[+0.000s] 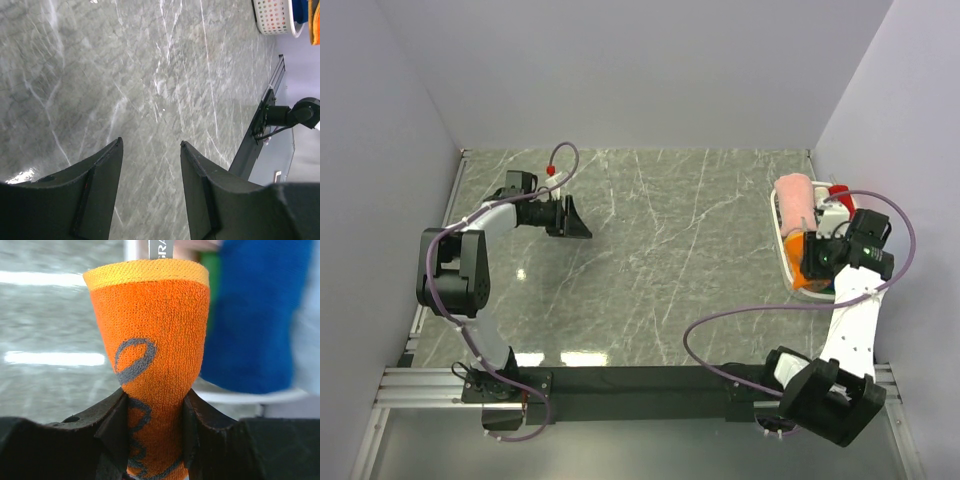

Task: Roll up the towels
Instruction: Place the rolled towel into the container

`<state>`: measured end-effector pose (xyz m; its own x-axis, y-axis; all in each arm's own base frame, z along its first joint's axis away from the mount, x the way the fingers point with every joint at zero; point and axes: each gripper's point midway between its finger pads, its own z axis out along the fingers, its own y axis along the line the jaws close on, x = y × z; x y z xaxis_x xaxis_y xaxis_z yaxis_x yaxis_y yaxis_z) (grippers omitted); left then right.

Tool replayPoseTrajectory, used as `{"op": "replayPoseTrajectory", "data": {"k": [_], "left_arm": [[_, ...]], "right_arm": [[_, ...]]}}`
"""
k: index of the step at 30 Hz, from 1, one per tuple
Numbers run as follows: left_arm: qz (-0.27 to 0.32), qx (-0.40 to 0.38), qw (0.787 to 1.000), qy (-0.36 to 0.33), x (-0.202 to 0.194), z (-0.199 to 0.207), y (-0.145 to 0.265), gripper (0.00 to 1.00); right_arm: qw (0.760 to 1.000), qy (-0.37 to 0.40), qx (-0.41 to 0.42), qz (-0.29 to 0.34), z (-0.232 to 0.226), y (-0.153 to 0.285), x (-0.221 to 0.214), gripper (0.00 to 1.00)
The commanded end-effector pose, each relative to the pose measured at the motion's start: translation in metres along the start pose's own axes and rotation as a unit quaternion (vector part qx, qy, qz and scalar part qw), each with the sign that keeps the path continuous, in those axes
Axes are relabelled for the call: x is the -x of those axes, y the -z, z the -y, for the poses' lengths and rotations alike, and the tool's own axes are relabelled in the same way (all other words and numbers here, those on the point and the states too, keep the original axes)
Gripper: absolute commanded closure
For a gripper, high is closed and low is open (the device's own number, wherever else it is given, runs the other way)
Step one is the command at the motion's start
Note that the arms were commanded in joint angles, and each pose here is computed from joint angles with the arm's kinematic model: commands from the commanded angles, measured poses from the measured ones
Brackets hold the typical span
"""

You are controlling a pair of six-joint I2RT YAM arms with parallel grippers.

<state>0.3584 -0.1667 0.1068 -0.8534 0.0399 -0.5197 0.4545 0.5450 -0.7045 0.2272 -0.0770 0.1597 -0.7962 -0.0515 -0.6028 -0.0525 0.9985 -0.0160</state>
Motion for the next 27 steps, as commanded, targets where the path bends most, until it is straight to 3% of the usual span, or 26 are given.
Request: {"op": "replayPoseTrajectory", "data": {"k": [1,9,16,27], "left_arm": [[0.025,0.000,0.999,-0.030,0.012,0.011,0.007,0.45],[0.027,0.000,0.999,-0.020,0.007,0.007,0.007,0.44],[0.035,-0.008,0.999,0.001,0.017,0.004,0.015,0.38],[0.062,-0.008,0.998,0.009,0.031,0.000,0.028,0.33]], "right_arm": [[0.996,0.029,-0.084,0.004,0.041,0.012,0.011,1.00],[0.981,0.038,-0.189,0.003,0.094,0.000,0.030,1.00],[0.982,0.040,-0.186,-0.009,0.096,-0.021,0.028,1.00],[0.983,0.055,-0.164,-0.053,0.078,-0.063,-0.009,1.00]]}}
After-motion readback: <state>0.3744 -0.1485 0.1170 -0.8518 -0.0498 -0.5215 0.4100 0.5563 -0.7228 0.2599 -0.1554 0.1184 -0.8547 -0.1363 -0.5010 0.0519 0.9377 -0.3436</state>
